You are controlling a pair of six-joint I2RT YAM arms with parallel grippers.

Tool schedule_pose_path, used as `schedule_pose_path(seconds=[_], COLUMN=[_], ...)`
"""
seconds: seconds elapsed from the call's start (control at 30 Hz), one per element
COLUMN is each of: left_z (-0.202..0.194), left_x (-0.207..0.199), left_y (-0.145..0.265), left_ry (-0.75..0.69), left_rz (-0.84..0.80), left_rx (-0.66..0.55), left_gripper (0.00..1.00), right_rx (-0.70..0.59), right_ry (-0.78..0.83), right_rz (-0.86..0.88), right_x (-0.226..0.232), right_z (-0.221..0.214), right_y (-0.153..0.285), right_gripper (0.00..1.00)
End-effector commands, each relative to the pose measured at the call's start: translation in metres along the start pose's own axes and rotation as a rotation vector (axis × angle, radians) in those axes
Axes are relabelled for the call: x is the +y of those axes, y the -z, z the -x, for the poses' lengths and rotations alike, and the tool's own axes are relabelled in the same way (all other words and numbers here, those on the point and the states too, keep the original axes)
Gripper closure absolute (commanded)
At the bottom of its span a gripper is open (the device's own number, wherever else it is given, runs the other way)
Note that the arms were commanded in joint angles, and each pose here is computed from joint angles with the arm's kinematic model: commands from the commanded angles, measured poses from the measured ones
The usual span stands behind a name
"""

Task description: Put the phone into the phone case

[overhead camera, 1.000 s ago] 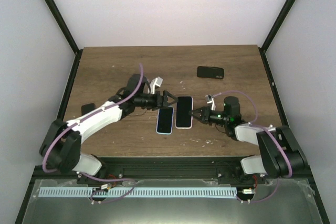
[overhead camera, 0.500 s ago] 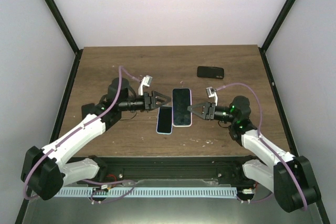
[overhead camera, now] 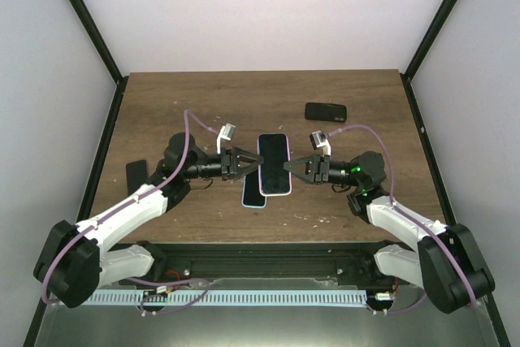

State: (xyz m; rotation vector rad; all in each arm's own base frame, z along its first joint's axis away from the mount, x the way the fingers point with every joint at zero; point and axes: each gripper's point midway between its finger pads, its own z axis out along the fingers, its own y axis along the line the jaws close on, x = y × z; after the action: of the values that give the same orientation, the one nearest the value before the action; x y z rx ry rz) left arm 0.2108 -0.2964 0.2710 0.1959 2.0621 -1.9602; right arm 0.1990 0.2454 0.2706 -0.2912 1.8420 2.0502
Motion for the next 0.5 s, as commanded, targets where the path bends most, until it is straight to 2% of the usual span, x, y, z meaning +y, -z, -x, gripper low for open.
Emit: schedule_pose_path(seconds=[0.0, 0.13, 0.27, 0.3, 0.47], left_z=[0.0051, 0.0067, 0.0071, 0.0069, 0.0074], left_x=[-0.0247, -0.0219, -0.0183, -0.0155, -0.0161], left_y=[0.0013, 0.0009, 0.0014, 0.0018, 0.0023], left_ry=[-0.046, -0.051, -0.065, -0.063, -0.083], left_rz=[-0.088, -0.064, -0.029, -0.011, 0.028], left_rx=[-0.010, -0.014, -0.018, -0.017, -0.009], left_gripper=[0.60, 0.84, 0.97, 1.00, 1.00], right_rx=[0.002, 0.007, 0.001, 0.003, 0.005], right_ry=[0.115, 0.116, 0.112, 0.108, 0.100], right_rz=[0.068, 0.067, 0.056, 0.052, 0.045], right_x=[0.0327, 0.0329, 0.0305, 0.0292, 0.0269], right_z=[0.0074, 0.0061, 0.0064, 0.0061, 0.0056], right_y=[-0.0057, -0.0057, -0.0055, -0.0059, -0.0063], right_gripper=[0.91, 0.92, 0.90, 0.90, 0.89])
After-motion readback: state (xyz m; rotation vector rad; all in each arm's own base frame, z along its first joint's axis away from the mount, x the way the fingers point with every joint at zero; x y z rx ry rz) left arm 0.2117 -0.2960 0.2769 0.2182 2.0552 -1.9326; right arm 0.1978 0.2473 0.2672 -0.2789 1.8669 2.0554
